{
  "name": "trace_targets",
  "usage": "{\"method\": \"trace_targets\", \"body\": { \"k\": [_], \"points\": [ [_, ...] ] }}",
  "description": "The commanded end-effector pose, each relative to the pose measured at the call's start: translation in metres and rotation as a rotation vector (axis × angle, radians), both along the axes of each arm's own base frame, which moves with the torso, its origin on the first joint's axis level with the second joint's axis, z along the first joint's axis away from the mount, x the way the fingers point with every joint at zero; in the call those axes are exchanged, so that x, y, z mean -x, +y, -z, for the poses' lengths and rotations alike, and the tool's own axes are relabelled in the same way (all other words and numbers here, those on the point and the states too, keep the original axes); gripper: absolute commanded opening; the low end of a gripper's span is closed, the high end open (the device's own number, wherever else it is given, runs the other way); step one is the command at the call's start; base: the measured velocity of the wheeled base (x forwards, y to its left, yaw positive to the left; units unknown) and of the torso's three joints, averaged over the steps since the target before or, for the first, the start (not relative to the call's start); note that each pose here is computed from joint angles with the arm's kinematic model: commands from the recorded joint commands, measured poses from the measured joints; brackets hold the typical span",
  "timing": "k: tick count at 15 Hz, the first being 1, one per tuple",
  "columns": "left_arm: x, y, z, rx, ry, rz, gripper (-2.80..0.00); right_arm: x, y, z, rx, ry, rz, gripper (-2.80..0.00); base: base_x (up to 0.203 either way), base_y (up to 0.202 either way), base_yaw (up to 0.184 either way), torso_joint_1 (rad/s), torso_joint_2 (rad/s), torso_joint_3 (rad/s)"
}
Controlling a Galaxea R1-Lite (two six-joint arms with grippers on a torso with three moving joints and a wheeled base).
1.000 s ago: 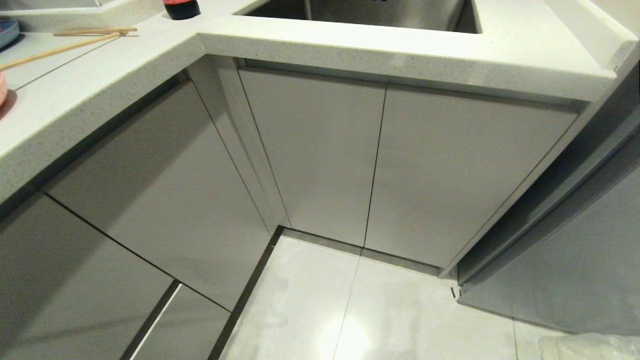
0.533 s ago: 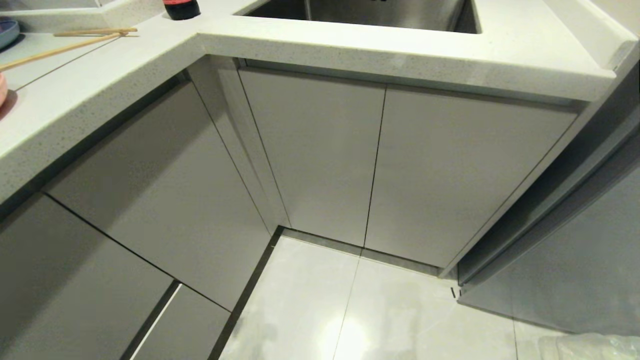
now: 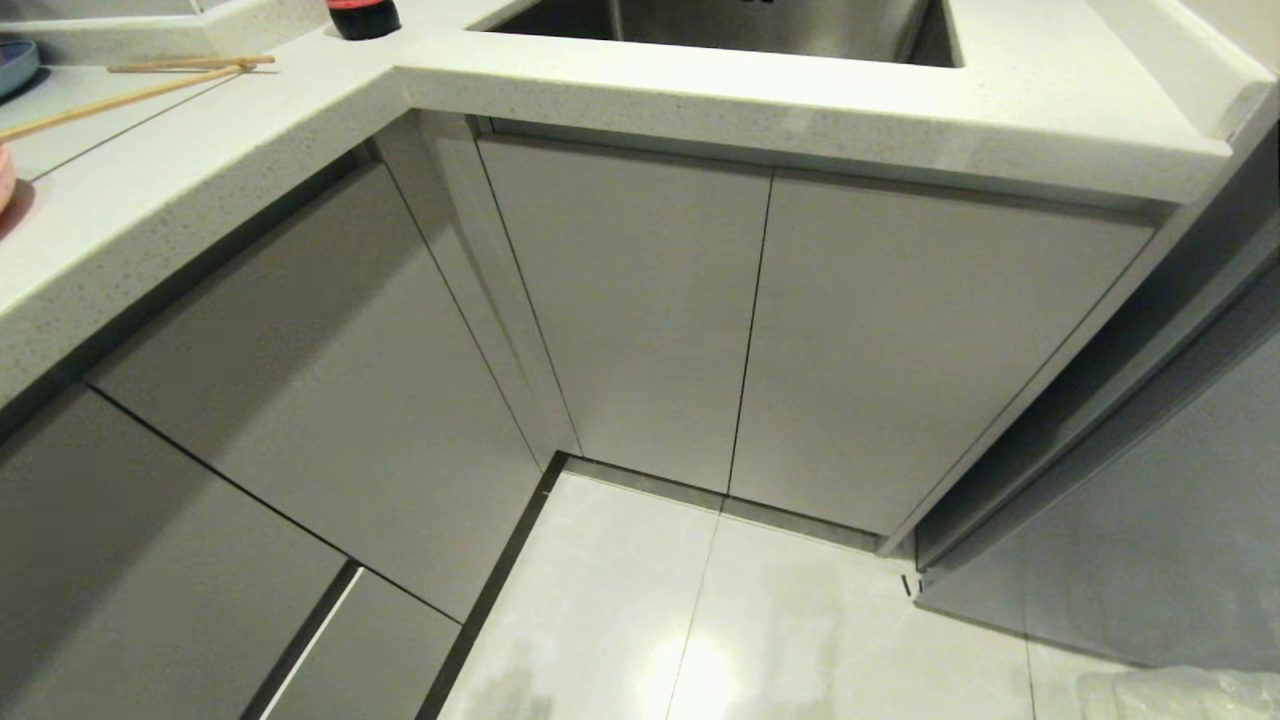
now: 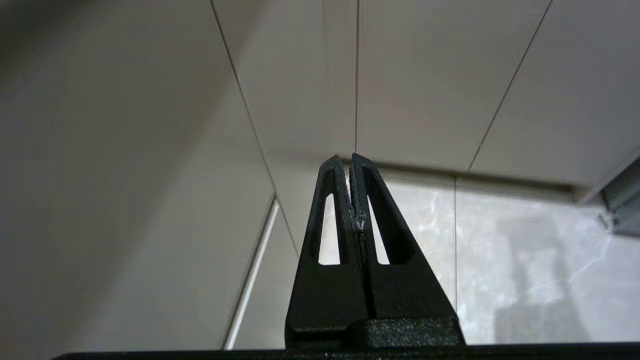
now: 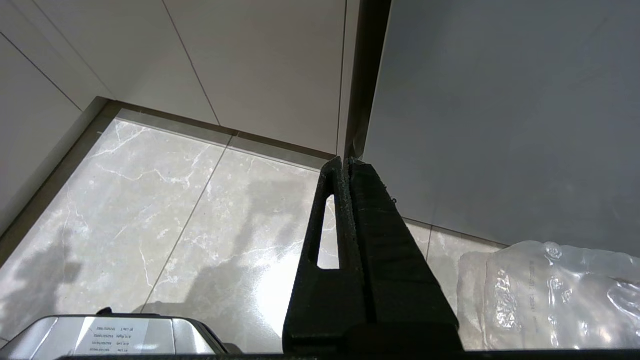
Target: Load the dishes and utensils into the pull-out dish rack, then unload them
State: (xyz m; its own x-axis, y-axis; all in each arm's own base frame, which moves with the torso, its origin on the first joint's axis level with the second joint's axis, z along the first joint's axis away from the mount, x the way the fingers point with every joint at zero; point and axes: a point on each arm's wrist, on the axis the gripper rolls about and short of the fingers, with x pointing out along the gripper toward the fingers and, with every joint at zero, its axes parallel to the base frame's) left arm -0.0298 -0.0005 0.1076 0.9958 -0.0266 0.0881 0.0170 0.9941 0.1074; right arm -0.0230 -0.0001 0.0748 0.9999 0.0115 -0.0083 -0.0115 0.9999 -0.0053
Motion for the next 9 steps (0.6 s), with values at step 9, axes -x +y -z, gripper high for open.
{"method": "trace_targets", "body": {
  "k": [9],
  "points": [
    [-0.0066,0.0006,0.0325,0.100,0.097,-0.016,-2.80,0.0000,0.0000,0.0001,0.001,-0.001,-0.001,-2.80,0.000,0.000,0.000,0.000,0.00,0.000]
  ]
}}
